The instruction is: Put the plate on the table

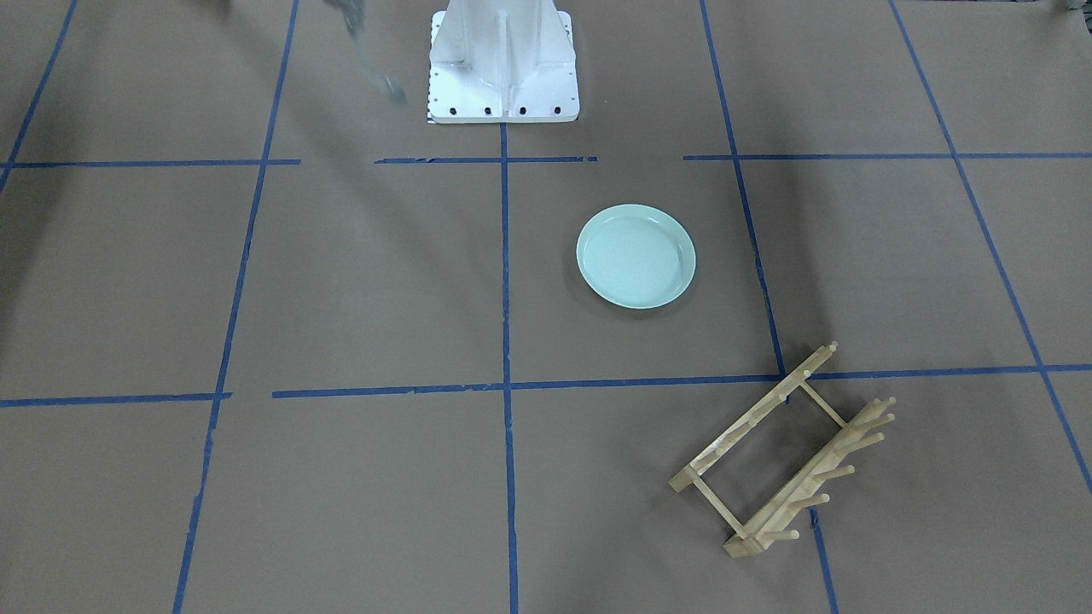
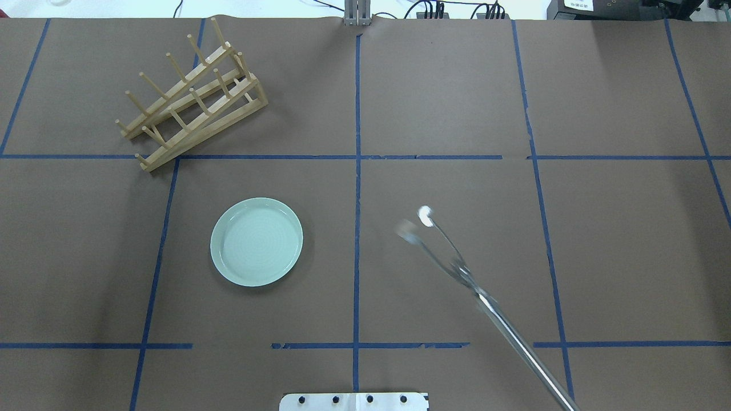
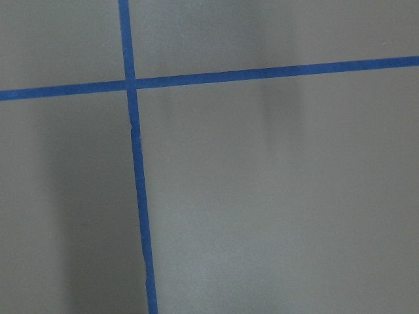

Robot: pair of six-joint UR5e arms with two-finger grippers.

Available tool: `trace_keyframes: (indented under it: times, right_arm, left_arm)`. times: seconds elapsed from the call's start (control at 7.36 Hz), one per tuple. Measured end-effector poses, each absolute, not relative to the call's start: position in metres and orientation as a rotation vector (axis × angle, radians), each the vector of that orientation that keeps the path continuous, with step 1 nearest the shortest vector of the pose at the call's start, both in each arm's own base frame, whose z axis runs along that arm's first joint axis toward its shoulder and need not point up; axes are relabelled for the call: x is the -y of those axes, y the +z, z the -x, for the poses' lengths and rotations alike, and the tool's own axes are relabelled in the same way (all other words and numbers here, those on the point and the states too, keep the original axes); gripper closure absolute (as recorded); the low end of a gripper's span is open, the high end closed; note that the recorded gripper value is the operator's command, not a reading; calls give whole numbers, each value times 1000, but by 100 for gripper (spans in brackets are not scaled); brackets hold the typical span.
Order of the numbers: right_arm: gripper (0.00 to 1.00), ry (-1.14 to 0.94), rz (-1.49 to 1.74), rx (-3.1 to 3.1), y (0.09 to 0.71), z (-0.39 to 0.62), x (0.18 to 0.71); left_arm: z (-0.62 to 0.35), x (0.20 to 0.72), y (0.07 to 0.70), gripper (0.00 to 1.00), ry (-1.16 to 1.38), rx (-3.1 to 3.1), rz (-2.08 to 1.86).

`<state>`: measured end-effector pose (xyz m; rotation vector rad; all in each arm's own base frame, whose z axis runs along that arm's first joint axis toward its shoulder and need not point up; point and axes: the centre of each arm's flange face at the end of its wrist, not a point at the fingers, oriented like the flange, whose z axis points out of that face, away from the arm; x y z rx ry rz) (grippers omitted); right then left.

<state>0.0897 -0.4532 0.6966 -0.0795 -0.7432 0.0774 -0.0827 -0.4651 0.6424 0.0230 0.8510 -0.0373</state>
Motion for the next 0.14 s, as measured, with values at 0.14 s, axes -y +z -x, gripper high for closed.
trace_keyframes:
  times: [0.14]
  right_arm:
    - [0, 77, 80, 743, 697, -90, 453]
  left_arm:
    - [83, 465, 643, 0, -37, -852, -23]
